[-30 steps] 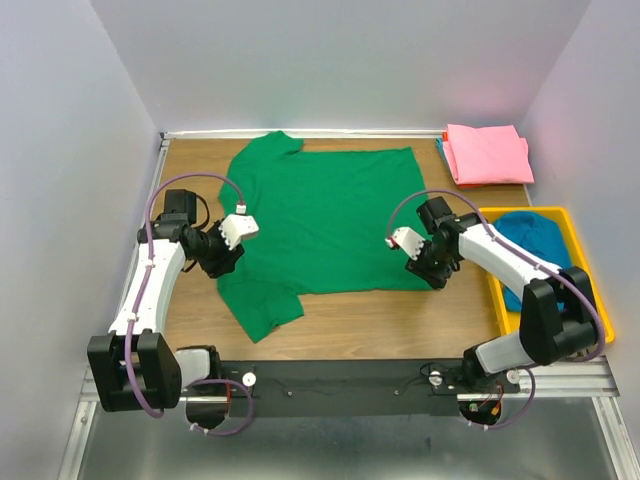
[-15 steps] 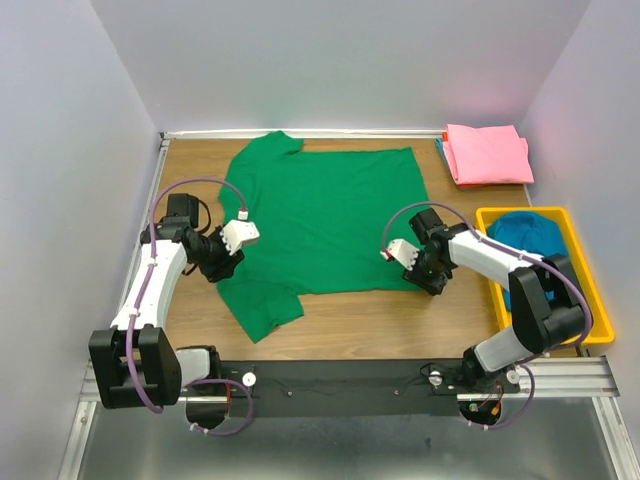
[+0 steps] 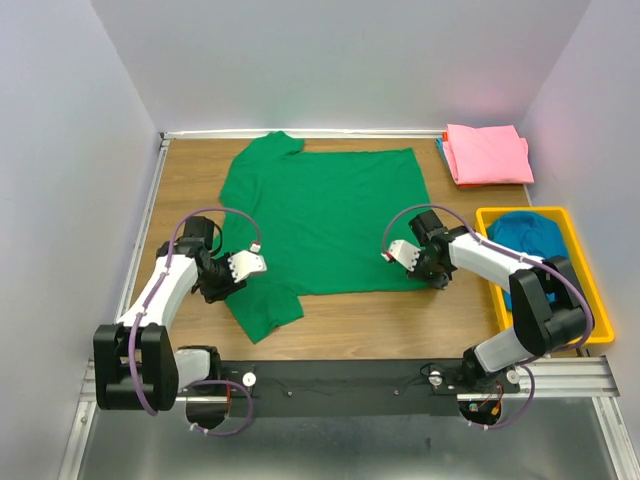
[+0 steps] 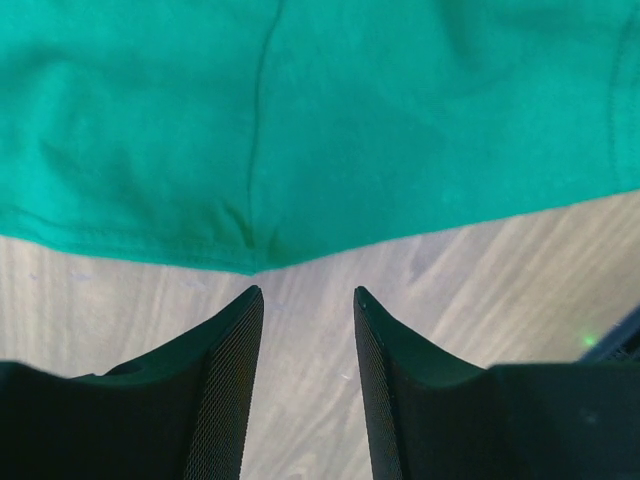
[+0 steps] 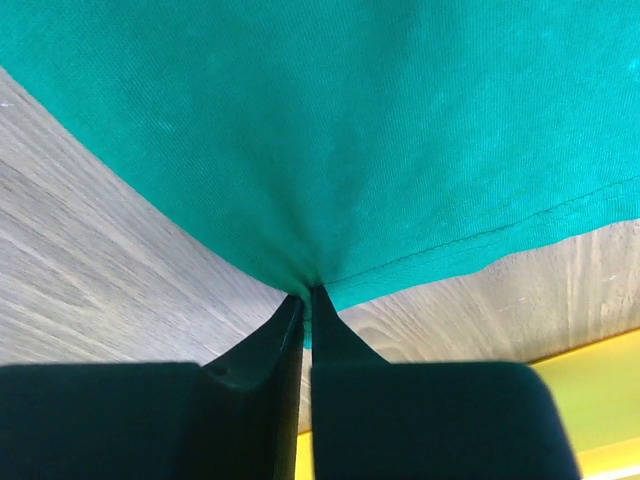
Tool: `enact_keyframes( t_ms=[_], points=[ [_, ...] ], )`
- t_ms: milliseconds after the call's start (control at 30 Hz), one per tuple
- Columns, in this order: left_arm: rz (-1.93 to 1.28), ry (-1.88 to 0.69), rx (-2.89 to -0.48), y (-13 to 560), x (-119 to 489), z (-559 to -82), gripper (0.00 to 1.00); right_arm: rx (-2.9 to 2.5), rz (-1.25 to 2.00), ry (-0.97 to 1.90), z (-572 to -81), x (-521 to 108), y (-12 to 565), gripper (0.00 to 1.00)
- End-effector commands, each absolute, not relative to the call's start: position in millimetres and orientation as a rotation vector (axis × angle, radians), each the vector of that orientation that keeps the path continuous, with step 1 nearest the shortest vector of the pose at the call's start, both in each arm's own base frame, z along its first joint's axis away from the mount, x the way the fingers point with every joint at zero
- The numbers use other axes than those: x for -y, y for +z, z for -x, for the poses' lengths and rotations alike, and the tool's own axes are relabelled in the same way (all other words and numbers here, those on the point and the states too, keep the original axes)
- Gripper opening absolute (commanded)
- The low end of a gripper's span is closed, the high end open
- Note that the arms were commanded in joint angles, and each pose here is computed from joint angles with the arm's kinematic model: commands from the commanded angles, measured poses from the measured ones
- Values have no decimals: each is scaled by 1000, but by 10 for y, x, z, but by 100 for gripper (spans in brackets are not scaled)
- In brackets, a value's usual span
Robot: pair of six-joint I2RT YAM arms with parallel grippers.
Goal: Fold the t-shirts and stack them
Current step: Flatten out the tshirt, then grap the side of the flattened tshirt closest away from the robot with both arms
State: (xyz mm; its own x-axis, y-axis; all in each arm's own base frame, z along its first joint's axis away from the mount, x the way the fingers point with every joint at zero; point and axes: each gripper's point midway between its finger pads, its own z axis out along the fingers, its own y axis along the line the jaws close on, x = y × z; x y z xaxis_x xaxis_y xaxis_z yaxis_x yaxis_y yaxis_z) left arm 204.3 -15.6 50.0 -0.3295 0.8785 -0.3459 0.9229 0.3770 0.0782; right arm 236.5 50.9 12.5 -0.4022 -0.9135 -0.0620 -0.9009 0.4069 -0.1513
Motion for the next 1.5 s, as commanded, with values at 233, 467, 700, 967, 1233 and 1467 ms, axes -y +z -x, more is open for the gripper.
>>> enact_keyframes(
  t_ms=[233,467,700,967,1233,1467],
  points=[
    [-1730,-182,-2253,357,321,-2121,48,-2555,1640,-144,-2331,-488,-40,10],
    [-1785,-160,-2336,233,268,-2134,50,-2558,1631,-146,-2344,-492,-14,10],
    [-1879,-97,-2400,120,201,-2065,49,-2553,1633,-154,-2383,-498,12,10],
    [-1890,-7,-2402,84,147,-2059,16,-2553,1624,-157,-2382,-496,69,1],
    [-1818,-26,-2310,614,258,-2209,0,-2518,1588,-184,-2359,-468,296,0],
    [-1803,-43,-2287,877,237,-2162,0,-2511,1581,-180,-2212,-410,492,1]
  ],
)
